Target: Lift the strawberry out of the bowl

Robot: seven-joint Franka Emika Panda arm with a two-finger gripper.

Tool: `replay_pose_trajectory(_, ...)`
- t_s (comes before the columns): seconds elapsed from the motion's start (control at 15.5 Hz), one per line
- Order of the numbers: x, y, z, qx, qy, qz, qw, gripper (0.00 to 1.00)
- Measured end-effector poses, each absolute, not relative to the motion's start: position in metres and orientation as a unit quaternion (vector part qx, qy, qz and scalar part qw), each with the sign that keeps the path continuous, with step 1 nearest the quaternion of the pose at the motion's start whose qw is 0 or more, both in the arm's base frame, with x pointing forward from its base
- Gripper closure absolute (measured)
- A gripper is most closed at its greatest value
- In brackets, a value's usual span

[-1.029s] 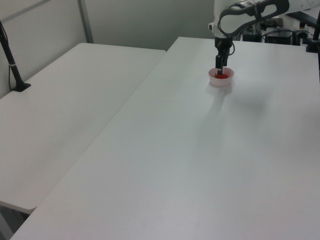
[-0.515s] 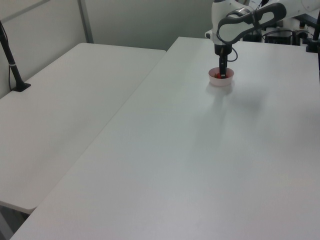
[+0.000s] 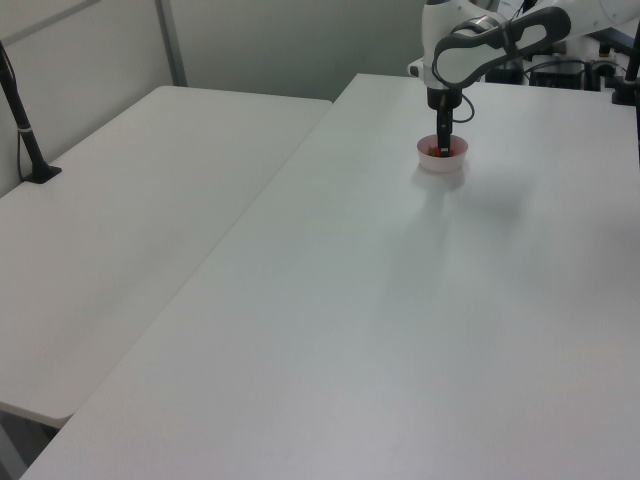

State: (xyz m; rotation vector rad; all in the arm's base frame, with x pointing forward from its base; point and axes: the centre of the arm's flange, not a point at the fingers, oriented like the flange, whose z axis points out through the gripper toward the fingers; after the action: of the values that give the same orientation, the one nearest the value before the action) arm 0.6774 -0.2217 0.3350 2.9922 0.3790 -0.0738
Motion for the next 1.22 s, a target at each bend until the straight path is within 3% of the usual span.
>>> replay_pose_trajectory(0.84, 0.682, -0.222, 0.312, 0.989, 0.131, -0.021, 0.063, 0.22)
replay_pose_trajectory(1.22, 0.683, -0.223, 0.312, 0.989, 0.131, -0.021, 0.064, 0.56)
